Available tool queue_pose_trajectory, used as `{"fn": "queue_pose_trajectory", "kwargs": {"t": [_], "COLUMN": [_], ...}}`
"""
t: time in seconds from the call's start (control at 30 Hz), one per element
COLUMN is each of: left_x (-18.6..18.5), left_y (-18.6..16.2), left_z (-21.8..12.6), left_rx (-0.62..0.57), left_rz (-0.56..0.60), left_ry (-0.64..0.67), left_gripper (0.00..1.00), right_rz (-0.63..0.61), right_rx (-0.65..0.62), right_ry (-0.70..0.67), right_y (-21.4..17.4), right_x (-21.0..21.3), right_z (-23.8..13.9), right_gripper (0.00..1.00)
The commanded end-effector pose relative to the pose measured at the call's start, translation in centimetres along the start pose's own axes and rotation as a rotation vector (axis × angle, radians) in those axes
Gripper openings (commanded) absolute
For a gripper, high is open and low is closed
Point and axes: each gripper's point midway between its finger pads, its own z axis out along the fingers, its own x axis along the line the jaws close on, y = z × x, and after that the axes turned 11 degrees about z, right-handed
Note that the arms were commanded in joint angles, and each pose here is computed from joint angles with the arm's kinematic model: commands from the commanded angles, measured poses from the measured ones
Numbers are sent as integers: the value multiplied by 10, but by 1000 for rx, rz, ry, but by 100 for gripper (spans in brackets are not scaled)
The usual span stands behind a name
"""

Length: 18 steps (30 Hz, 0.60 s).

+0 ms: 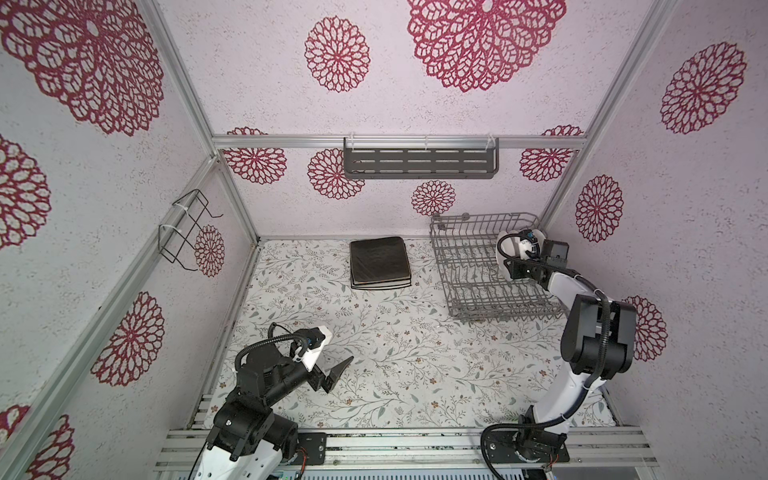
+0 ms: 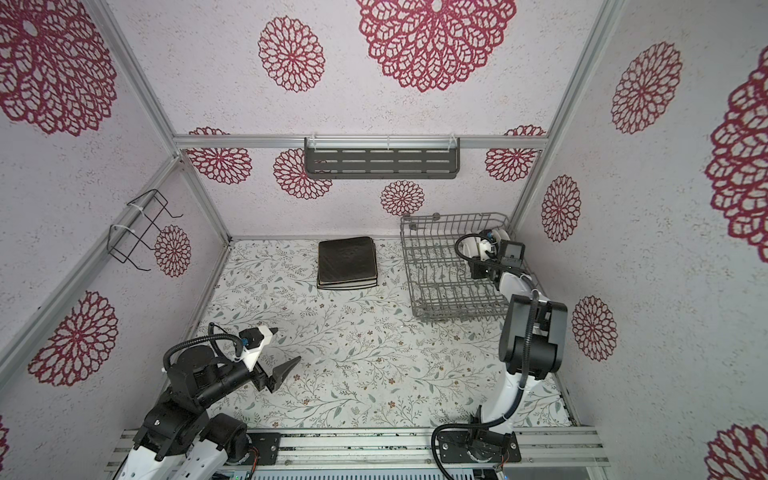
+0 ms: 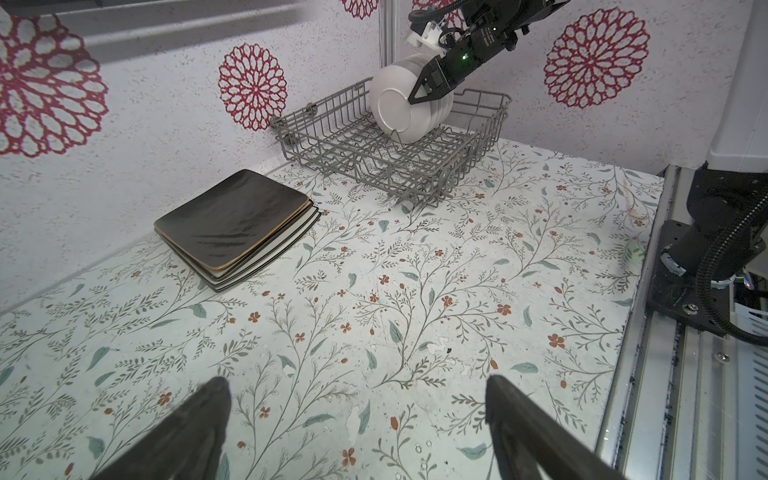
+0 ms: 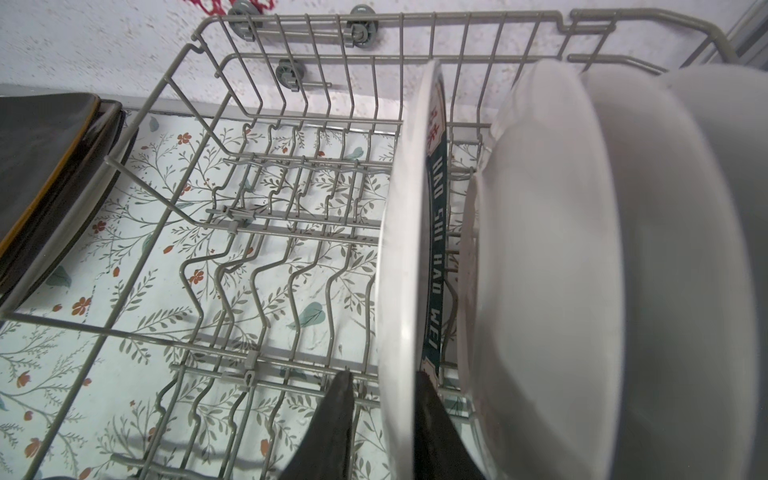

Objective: Unload the plates from the dish rack
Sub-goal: 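Grasp the green-rimmed white plate in the rack with the right gripper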

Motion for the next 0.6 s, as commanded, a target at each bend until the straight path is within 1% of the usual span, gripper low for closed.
{"fn": "queue_pose_trajectory", "kwargs": {"t": [0.0, 0.17, 0.57], "left_x": [-3, -4, -6], "left_y": [-1, 0, 3], "left_z": [2, 1, -2], "left_rx": [-7, -16, -38], "left_rz": [30, 35, 50], "left_ry": [-17, -16, -15], "left_gripper": [97, 97, 97], "right_rz": [-18, -25, -36], "right_rx": [-50, -53, -81], "right_ry": [-7, -2, 16], "right_y": [20, 22, 34], "right_x": [-3, -1, 6], "right_z": [-4, -6, -17], "right_gripper": [26, 19, 11]}}
